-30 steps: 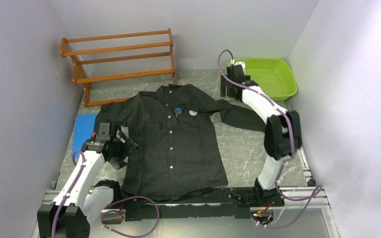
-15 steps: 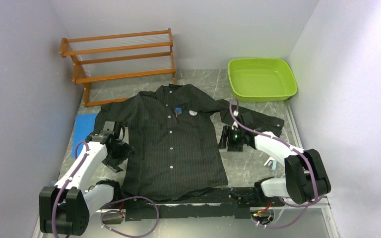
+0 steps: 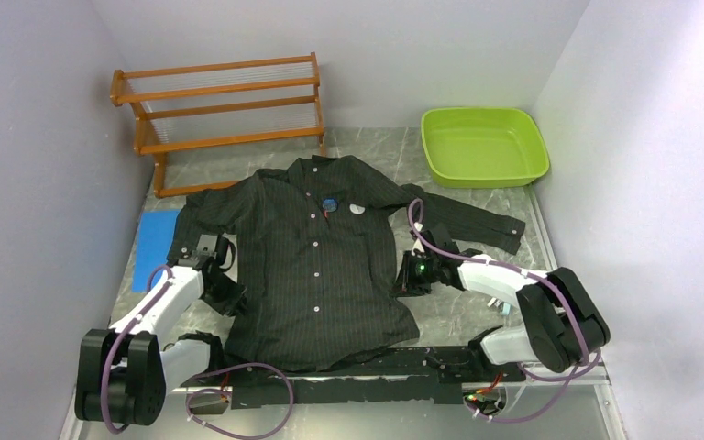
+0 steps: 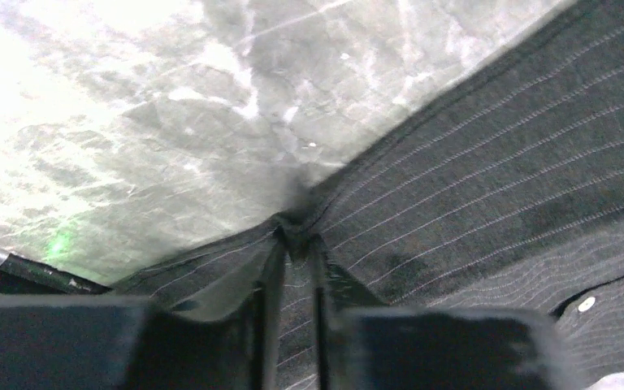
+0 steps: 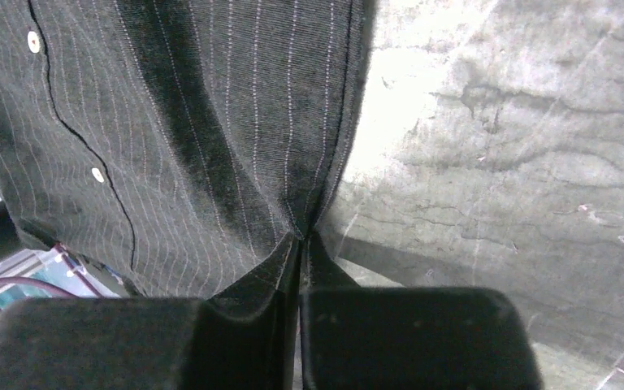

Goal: Pin the brooch onto the clothing
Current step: Flatten out the clothes at the center of the board.

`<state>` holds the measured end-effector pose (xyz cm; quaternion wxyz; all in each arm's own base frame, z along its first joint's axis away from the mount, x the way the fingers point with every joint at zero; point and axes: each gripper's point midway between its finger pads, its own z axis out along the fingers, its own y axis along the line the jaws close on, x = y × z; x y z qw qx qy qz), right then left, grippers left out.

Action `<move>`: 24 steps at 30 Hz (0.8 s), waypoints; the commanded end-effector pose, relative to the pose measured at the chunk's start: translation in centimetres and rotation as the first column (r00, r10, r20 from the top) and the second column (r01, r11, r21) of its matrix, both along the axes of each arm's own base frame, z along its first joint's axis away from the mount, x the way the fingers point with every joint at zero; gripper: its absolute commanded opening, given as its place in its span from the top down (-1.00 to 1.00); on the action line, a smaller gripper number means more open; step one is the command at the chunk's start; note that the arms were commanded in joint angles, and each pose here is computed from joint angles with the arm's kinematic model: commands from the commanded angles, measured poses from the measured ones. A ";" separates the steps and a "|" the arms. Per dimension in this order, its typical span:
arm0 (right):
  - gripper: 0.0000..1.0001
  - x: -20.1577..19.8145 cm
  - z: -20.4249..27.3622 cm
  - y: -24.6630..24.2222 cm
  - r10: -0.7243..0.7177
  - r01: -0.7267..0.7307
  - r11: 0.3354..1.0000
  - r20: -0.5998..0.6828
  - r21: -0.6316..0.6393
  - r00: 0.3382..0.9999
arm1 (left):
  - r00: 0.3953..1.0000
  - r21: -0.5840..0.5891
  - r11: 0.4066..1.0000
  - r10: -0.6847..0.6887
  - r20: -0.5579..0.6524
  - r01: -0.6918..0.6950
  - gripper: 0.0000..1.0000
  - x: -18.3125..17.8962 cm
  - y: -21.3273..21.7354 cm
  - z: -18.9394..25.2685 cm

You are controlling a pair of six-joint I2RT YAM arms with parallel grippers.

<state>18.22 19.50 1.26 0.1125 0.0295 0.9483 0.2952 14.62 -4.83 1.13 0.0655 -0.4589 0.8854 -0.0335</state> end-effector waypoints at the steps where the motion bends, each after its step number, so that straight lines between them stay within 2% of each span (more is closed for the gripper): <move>1: 1.00 -1.7 -2.3 -2.8 -0.042 0.034 0.988 -0.049 -0.152 0.998 | 0.998 -0.028 0.999 -0.024 0.051 0.026 0.84 1.1 -0.6 -0.3; 2: 1.00 -1.6 -1.9 -3.0 -0.047 0.041 0.986 -0.036 -0.160 0.998 | 0.998 -0.039 0.999 -0.031 0.062 0.033 0.94 1.3 -0.8 -0.2; 3: 1.00 -1.6 -1.6 -3.1 -0.051 0.046 0.985 -0.029 -0.164 0.998 | 0.997 -0.050 0.998 -0.035 0.072 0.038 0.95 1.4 -1.0 -0.1; 10: 1.00 -3.8 0.3 -4.2 -0.072 0.064 0.985 -0.045 -0.161 0.996 | 0.998 -0.168 0.985 -0.037 0.058 0.047 0.95 0.1 -3.0 2.2; 14: 1.00 -5.0 1.4 -4.3 -0.089 0.080 0.988 -0.062 -0.135 0.994 | 0.999 -0.180 0.983 -0.041 0.036 0.046 0.95 -1.1 -3.1 4.5; 24: 1.00 -6.9 3.6 -6.1 -0.136 0.123 0.977 -0.060 -0.176 0.989 | 0.998 -0.282 0.957 -0.065 0.011 0.065 0.95 -5.0 -4.6 8.0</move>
